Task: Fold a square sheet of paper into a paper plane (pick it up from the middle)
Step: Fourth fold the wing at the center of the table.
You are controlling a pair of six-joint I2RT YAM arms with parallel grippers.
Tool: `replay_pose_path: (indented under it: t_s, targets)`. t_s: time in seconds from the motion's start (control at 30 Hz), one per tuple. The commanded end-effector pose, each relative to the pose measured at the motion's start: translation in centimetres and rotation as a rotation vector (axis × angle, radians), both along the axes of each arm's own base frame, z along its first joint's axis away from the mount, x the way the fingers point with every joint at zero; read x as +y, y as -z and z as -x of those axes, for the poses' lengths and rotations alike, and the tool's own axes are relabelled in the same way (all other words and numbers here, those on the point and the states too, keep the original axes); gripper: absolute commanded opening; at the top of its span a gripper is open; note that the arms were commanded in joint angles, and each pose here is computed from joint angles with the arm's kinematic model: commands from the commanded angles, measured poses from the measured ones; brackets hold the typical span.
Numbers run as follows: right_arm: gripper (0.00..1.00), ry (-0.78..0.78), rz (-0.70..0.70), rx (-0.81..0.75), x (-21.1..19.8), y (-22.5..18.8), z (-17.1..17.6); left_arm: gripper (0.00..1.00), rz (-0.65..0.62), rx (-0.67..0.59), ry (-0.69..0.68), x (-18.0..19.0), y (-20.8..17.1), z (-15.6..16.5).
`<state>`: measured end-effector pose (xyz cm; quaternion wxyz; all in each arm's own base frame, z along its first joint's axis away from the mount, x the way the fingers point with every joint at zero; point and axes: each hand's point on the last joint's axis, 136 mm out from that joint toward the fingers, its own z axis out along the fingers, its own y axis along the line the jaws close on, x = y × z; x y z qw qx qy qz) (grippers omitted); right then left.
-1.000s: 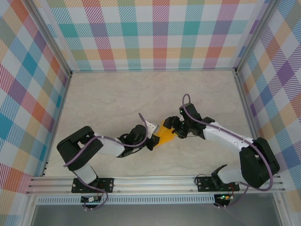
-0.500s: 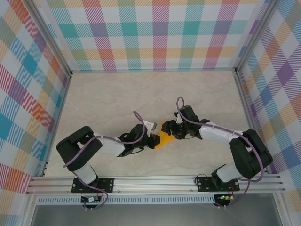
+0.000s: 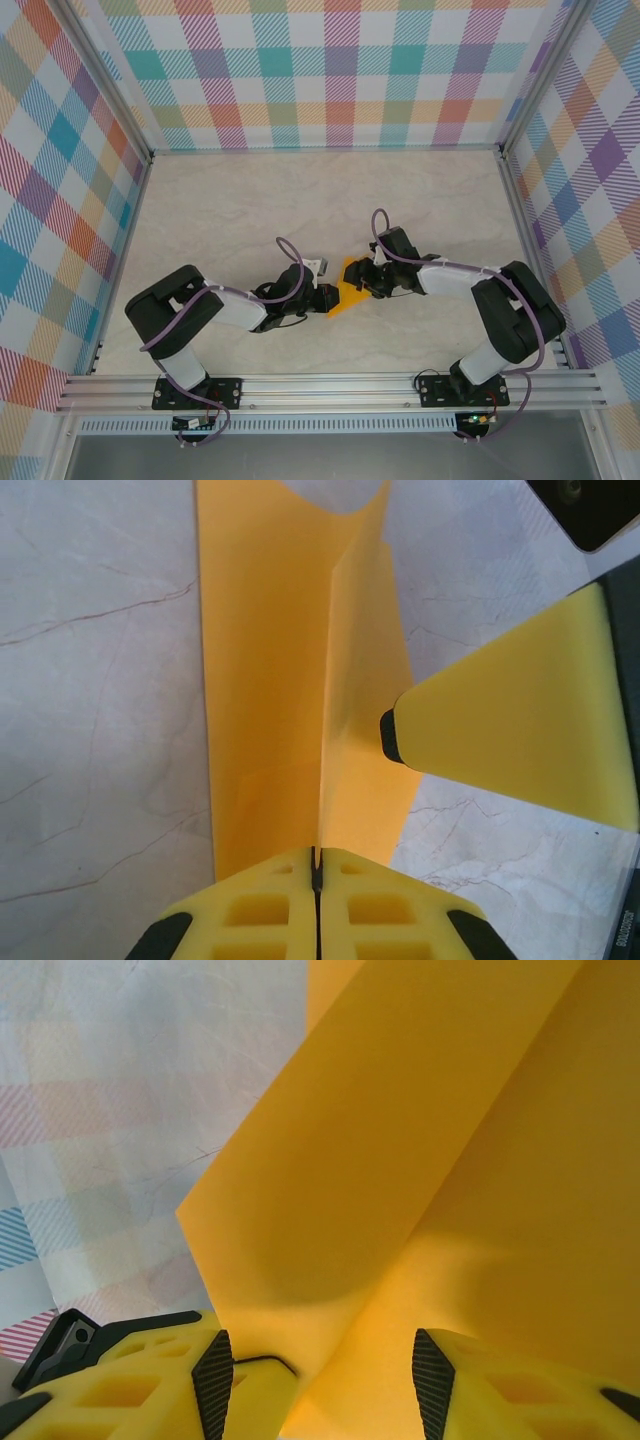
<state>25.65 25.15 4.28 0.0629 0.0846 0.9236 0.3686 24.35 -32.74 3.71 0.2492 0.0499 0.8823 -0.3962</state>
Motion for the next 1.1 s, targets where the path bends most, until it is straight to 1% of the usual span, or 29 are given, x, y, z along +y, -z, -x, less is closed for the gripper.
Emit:
replay_pose_path:
  t_s: [0.0, 0.17, 0.4, 0.6, 0.7, 0.83, 0.93, 1.07]
  targets:
    - [0.53, -0.024, -0.023, -0.017, 0.6, -0.2, -0.5, 0.06, 0.041, 0.032, -0.028, -0.2, -0.1, -0.6]
    - [0.52, -0.029, -0.021, 0.001, 0.8, 0.2, -0.6, 0.07, 0.05, 0.04, -0.041, 0.1, -0.2, -0.7]
    - [0.52, -0.04, -0.017, 0.012, 1.0, 0.6, -0.8, 0.08, 0.055, 0.052, -0.021, -0.2, -0.2, -0.5]
    - [0.52, -0.028, 0.024, 0.044, 0.6, 1.5, -0.8, 0.09, 0.052, 0.074, -0.01, -0.3, 0.1, -0.4]
    - [0.52, -0.013, 0.066, 0.081, 0.0, 2.3, -0.5, 0.1, 0.049, 0.082, -0.01, -0.2, 0.1, -0.4]
    - [0.5, 0.007, 0.113, 0.123, -0.6, 3.3, -0.1, 0.15, 0.035, 0.092, -0.011, 0.1, 0.1, -0.4]
    - [0.47, 0.016, 0.135, 0.149, -0.9, 3.8, 0.1, 0.2, 0.024, 0.101, -0.014, 0.5, 0.2, -0.3]
    - [0.46, 0.022, 0.151, 0.172, -1.2, 4.4, 0.3, 0.27, 0.006, 0.108, -0.026, 1.2, 0.0, -0.3]
